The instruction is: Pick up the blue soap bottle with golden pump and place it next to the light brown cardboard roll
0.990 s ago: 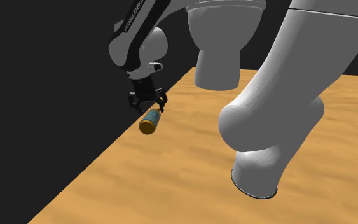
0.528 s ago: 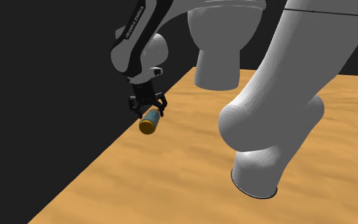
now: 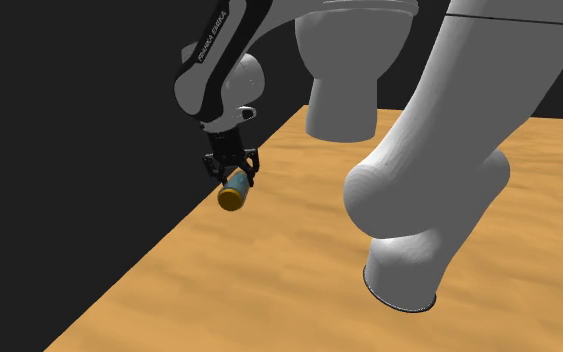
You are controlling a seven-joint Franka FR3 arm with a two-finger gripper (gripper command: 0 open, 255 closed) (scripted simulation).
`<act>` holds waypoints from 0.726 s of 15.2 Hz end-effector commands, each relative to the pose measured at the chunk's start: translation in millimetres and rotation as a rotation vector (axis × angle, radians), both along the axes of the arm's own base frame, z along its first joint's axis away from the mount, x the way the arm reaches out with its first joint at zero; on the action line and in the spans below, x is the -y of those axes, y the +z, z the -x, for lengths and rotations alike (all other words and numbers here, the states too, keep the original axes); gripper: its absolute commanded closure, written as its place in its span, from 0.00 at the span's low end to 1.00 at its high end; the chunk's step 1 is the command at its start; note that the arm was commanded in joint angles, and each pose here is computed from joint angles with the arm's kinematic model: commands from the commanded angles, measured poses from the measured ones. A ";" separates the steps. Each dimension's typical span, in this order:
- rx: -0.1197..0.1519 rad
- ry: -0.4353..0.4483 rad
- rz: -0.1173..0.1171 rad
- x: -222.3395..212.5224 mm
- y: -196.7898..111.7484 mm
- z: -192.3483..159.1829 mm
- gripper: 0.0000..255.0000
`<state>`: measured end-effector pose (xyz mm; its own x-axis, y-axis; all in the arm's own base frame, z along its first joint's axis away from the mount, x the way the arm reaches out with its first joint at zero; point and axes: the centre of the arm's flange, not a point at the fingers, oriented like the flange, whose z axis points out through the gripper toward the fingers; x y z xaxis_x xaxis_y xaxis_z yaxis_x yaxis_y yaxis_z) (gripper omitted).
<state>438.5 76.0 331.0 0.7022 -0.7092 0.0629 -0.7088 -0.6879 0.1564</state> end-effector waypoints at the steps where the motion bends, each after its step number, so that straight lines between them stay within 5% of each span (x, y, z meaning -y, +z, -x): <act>1: -0.014 0.003 0.000 -1.1 -4.5 0.8 1.00; 11: -0.014 0.003 0.000 -0.5 28.5 1.7 1.00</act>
<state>434.6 75.3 348.8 0.7048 -0.7081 0.0443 -0.7031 -0.6887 0.1773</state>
